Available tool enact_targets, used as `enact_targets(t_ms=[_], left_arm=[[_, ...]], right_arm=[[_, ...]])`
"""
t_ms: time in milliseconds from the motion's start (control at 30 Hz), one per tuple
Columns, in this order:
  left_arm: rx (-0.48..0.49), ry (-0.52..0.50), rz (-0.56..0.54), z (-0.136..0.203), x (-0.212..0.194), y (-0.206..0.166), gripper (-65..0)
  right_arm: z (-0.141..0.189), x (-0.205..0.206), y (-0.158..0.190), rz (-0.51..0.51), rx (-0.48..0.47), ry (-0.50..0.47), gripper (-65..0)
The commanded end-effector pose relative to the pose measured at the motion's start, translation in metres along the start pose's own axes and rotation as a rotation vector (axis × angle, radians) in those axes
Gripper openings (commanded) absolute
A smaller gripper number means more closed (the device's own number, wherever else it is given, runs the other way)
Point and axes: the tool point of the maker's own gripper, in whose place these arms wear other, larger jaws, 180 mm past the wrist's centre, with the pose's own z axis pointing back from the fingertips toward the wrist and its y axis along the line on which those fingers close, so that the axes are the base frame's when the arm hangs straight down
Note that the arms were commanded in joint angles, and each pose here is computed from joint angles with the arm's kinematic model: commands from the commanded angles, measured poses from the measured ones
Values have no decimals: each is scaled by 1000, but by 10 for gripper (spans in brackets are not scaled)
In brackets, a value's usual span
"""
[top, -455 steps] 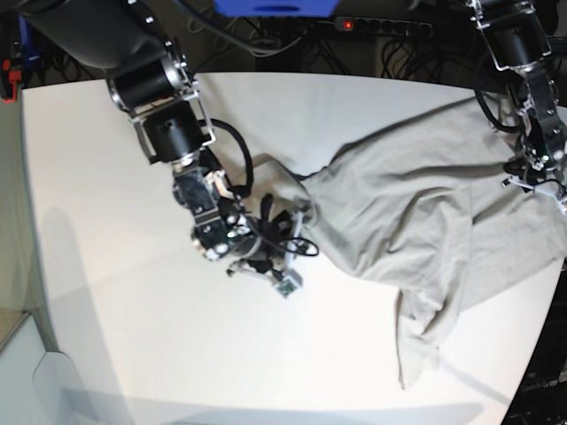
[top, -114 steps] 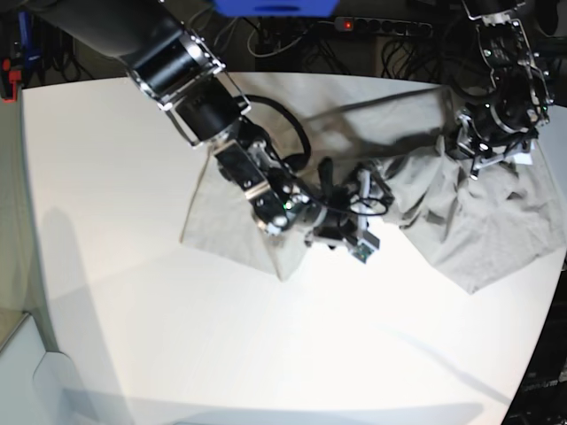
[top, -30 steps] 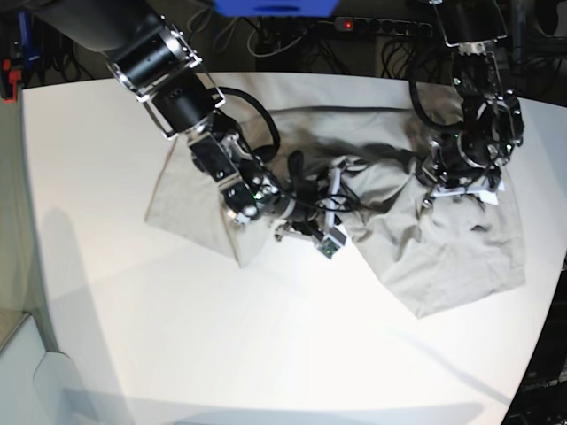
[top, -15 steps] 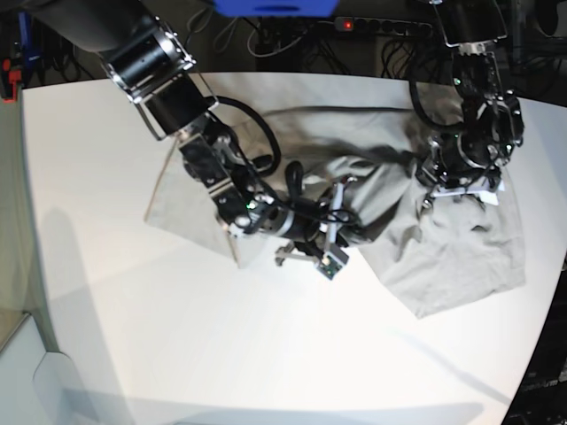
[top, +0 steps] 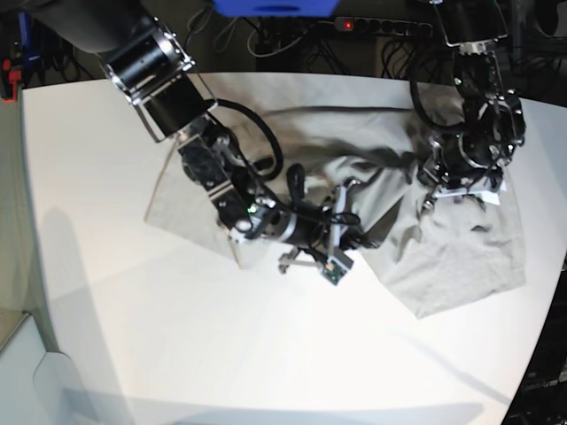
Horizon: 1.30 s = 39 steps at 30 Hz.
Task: Layout the t-shirt on the table in an organized manner, then fold the t-shirt properly
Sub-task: 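Drag the held fabric with the right gripper away from the left gripper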
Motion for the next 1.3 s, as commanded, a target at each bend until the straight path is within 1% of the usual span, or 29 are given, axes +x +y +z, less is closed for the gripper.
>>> enact_targets(t_ms=[0, 100, 200, 267, 400, 500, 600, 667, 733, 833, 900, 1000, 1133, 1267], left_arm=[[-54, -32, 6, 9, 13, -17, -545], [-136, -66, 38, 24, 25, -35, -545], [-233, -137, 91, 44, 52, -55, -545], [-275, -167, 128, 50, 61, -65, -545], [-339, -260, 174, 56, 87, -88, -546], [-409, -313, 169, 63, 101, -122, -546], [-464, -335, 155, 71, 110, -147, -546], [-489, -339, 150, 77, 112, -156, -546], [-495, -346, 136, 82, 109, -157, -546], [-488, -320, 121, 83, 89, -145, -546], [-489, -257, 105, 80, 63, -137, -547], [-440, -159, 68, 66, 23, -121, -547], [-263, -92, -12, 33, -14, -81, -547], [-89, -96, -55, 7, -17, -42, -547]], right_arm=[[3, 34, -7, 22, -7, -89, -650], [7, 45, -11, 45, -14, -108, -650], [9, 50, -10, 63, -16, -97, -650], [12, 55, -8, 74, -16, -102, -650], [15, 55, -8, 83, -19, -96, -650], [23, 52, -25, 83, -54, -93, -650], [34, 71, -51, 77, -109, -130, -650], [44, 77, -74, 85, -154, -131, -650], [50, 86, -91, 91, -185, -134, -650], [58, 96, -117, 73, -234, -136, -650], [62, 100, -132, 52, -259, -139, -650], [65, 106, -152, 31, -288, -133, -650], [70, 114, -163, 42, -305, -134, -650], [77, 128, -171, 65, -324, -148, -650]])
